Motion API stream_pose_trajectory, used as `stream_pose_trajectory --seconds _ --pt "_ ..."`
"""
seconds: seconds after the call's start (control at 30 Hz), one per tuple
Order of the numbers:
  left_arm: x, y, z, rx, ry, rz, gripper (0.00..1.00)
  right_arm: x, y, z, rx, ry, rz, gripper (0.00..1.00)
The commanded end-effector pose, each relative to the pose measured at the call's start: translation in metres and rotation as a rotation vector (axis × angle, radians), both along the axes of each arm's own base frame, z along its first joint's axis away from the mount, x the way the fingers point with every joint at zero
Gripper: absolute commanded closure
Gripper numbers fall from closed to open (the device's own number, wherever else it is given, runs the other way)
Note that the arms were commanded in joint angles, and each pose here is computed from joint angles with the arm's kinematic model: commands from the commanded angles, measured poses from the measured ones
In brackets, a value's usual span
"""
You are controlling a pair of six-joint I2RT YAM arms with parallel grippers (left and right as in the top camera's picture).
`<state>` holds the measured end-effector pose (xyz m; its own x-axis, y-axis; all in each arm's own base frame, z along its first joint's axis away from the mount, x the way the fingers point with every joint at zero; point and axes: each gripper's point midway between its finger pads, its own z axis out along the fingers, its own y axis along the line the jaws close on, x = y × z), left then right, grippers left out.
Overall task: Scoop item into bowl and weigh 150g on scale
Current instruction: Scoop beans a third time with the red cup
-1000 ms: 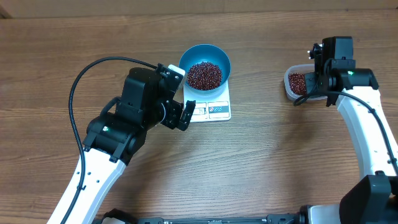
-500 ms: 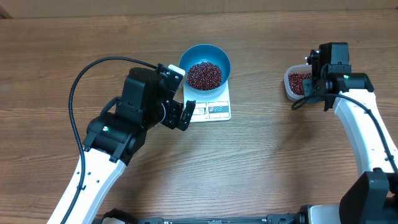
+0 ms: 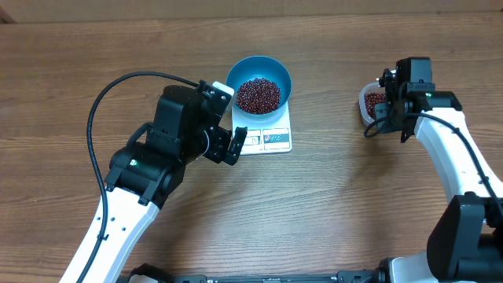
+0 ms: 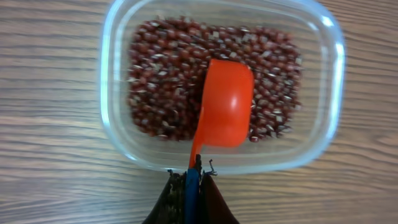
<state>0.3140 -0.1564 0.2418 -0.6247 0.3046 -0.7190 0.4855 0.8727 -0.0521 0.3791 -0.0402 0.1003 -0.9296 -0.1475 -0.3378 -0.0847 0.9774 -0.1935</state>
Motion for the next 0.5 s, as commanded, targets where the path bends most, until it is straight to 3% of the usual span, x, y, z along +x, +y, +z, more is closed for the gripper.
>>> stream_pose_trajectory --seconds 0.0,0.47 --pt "0.000 -0.002 -0.003 0.004 0.006 -0.021 0.00 -0.003 0.016 -0.008 0.136 0.012 0.019 0.96" --pt "0.000 -0.002 -0.003 0.004 0.006 -0.021 0.00 -0.003 0.006 0.007 0.531 -0.064 -0.032 0.96"
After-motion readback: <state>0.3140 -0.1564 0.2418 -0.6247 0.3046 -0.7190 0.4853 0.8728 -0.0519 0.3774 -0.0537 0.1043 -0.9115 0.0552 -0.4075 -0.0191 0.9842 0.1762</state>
